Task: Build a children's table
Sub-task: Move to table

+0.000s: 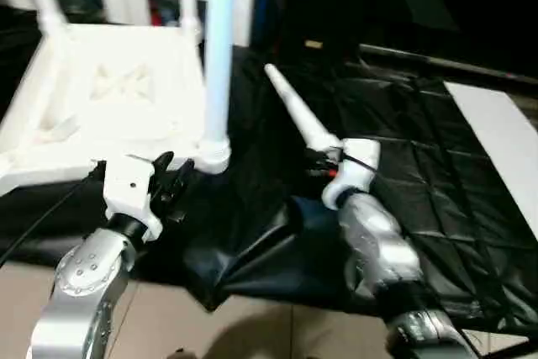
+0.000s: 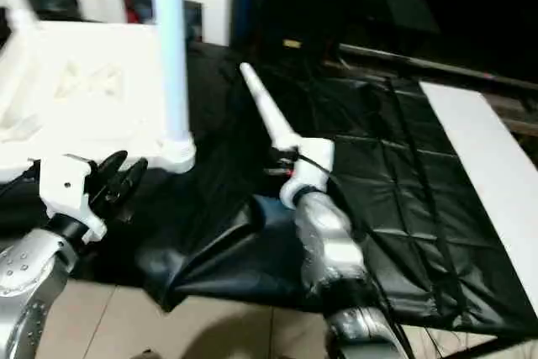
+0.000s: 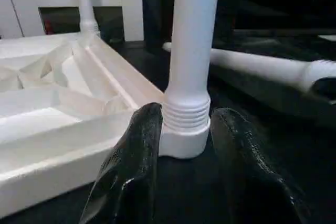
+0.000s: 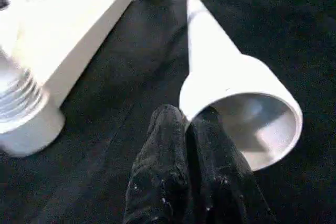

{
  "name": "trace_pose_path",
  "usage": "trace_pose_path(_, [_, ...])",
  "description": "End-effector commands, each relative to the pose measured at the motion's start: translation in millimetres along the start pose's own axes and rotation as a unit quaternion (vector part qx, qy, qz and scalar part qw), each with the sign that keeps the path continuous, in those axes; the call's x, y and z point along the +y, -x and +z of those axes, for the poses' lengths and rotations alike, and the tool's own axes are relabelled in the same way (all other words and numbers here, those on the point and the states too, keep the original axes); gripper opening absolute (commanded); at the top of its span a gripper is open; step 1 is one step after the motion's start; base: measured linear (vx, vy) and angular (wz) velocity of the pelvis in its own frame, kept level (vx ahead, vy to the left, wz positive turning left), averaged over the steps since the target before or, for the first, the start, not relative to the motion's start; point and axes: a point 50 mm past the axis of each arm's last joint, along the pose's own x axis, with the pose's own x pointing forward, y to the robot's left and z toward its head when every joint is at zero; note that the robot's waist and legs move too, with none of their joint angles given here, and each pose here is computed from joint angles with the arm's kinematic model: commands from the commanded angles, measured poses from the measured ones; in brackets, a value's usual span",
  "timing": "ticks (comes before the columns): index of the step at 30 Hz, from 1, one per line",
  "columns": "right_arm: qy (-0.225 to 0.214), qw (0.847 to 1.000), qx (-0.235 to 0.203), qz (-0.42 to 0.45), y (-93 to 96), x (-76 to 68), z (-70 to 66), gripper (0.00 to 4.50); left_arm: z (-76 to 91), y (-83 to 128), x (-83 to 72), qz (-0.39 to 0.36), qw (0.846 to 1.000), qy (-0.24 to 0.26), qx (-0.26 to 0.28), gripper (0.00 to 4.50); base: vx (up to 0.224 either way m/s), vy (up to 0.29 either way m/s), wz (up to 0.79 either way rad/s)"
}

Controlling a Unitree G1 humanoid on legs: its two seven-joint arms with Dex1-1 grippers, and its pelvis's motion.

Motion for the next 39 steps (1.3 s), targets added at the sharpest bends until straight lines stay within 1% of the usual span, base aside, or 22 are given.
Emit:
trace_pose_path(1, [0.01, 1.0, 0.011, -0.001, -4.9, -0.9, -0.8, 0.04, 2.1, 1, -4.1, -0.013, 1.0, 0.003, 0.0, 1.78, 0.0, 0.0, 0.0])
trace_pose_path(4, [0.011, 1.0, 0.023, 0.001, -10.9, 2.0, -1.7, 0.04, 2.2, 2, -4.7, -0.017, 1.0, 0.003, 0.002, 1.78, 0.0, 0.0, 0.0])
trace_pose_path(5, [0.004, 1.0, 0.029, 0.005, -13.4, 3.5, -2.3, 0.25, 2.5, 3, -5.4, -0.023, 1.0, 0.007, 0.0, 1.78, 0.0, 0.0, 0.0])
trace_pose_path(6, [0.003, 1.0, 0.029, 0.005, -13.7, 3.6, -2.4, 0.25, 2.5, 3, -5.5, -0.024, 1.0, 0.008, 0.0, 1.78, 0.0, 0.0, 0.0])
trace_pose_path(9, [-0.012, 1.0, 0.025, 0.014, -15.7, 4.6, -1.1, 0.55, 3.7, 2, -3.8, -0.019, 1.0, 0.018, -0.003, 1.78, 0.0, 0.0, 0.0])
trace_pose_path(11, [-0.019, 0.999, 0.023, 0.023, -15.8, 4.0, 0.0, 0.62, 5.3, 1, -3.5, -0.022, 0.999, 0.026, -0.01, 1.78, 0.0, 0.0, 0.0])
trace_pose_path(12, [-0.019, 0.999, 0.022, 0.026, -15.6, 3.8, 0.2, 0.78, 5.5, 0, -3.6, -0.022, 0.999, 0.029, -0.012, 1.78, 0.0, 0.0, 0.0])
trace_pose_path(15, [-0.027, 0.999, 0.023, 0.034, -12.7, -2.2, 0.9, 0.94, 5.7, -2, -4.8, -0.023, 0.999, 0.034, -0.014, 1.78, 0.0, 0.0, 0.0])
trace_pose_path(16, [-0.031, 0.999, 0.026, 0.034, -10.3, -7.2, 1.2, 1.13, 5.6, -4, -5.6, -0.024, 0.999, 0.033, -0.014, 1.78, 0.0, 0.0, 0.0])
trace_pose_path(19, [-0.02, 0.999, 0.038, 0.021, -1.1, -21.3, -0.5, 1.3, 6.9, -9, -5.6, -0.016, 0.999, 0.019, -0.022, 1.78, 0.0, 0.0, 0.0])
trace_pose_path(21, [0.001, 0.999, 0.026, 0.019, 9.6, -30.3, 4.0, 1.3, 7.1, -14, -4.1, -0.006, 1.0, -0.002, -0.02, 1.78, 0.0, 0.0, 0.0])
trace_pose_path(22, [0.005, 1.0, 0.019, 0.023, 14.2, -32.0, 7.0, 1.3, 7.4, -16, -5.2, -0.013, 1.0, -0.001, -0.021, 1.78, 0.0, 0.0, 0.0])
trace_pose_path(23, [-0.005, 0.999, 0.007, 0.033, 21.5, -32.7, 11.3, 1.3, 7.9, -17, -5.6, -0.017, 1.0, 0.0, -0.024, 1.78, 0.0, 0.0, 0.0])
trace_pose_path(26, [-0.023, 0.998, -0.006, 0.058, 35.7, -30.5, 16.3, 1.3, 9.3, -19, -4.3, -0.021, 0.999, 0.004, -0.032, 1.78, 0.0, 0.0, 0.0])
trace_pose_path(27, [-0.022, 0.996, -0.009, 0.085, 43.5, -24.6, 17.3, 1.3, 9.9, -21, -1.5, -0.021, 0.999, 0.006, -0.034, 1.78, 0.0, 0.0, 0.0])
trace_pose_path(30, [-0.019, 0.995, -0.011, 0.096, 46.0, -21.3, 18.2, 1.3, 10.3, -24, 1.2, -0.019, 0.999, 0.007, -0.033, 1.78, 0.0, 0.0, 0.0])
trace_pose_path(31, [-0.012, 0.995, -0.009, 0.094, 48.9, -20.4, 15.8, 1.3, 9.7, -26, 2.8, -0.015, 0.999, 0.005, -0.031, 1.78, 0.0, 0.0, 0.0])
trace_pose_path(33, [-0.009, 0.996, -0.009, 0.091, 56.8, -18.1, 13.0, 1.3, 9.2, -28, 7.0, -0.002, 1.0, -0.012, -0.026, 1.78, 0.0, 0.0, 0.0])
trace_pose_path(34, [-0.009, 0.996, -0.018, 0.087, 63.6, -16.6, 16.5, 1.3, 7.2, -29, 11.8, 0.019, 1.0, -0.018, -0.012, 1.78, 0.0, 0.0, 0.0])
trace_pose_path(35, [-0.009, 0.996, -0.018, 0.087, 63.6, -16.6, 16.5, 1.3, 7.2, -29, 11.8, 0.019, 1.0, -0.018, -0.012, 1.78, 0.0, 0.0, 0.0])
trace_pose_path(36, [-0.007, 0.997, -0.029, 0.078, 69.9, -15.9, 21.8, 1.3, 4.2, -29, 15.1, 0.033, 0.999, -0.018, 0.007, 1.78, 0.0, 0.0, 0.0])
trace_pose_path(39, [-0.003, 0.997, -0.042, 0.068, 72.8, -14.9, 27.9, 1.3, 6.3, -30, 15.6, 0.032, 0.999, -0.021, -0.002, 1.78, 0.0, 0.0, 0.0])
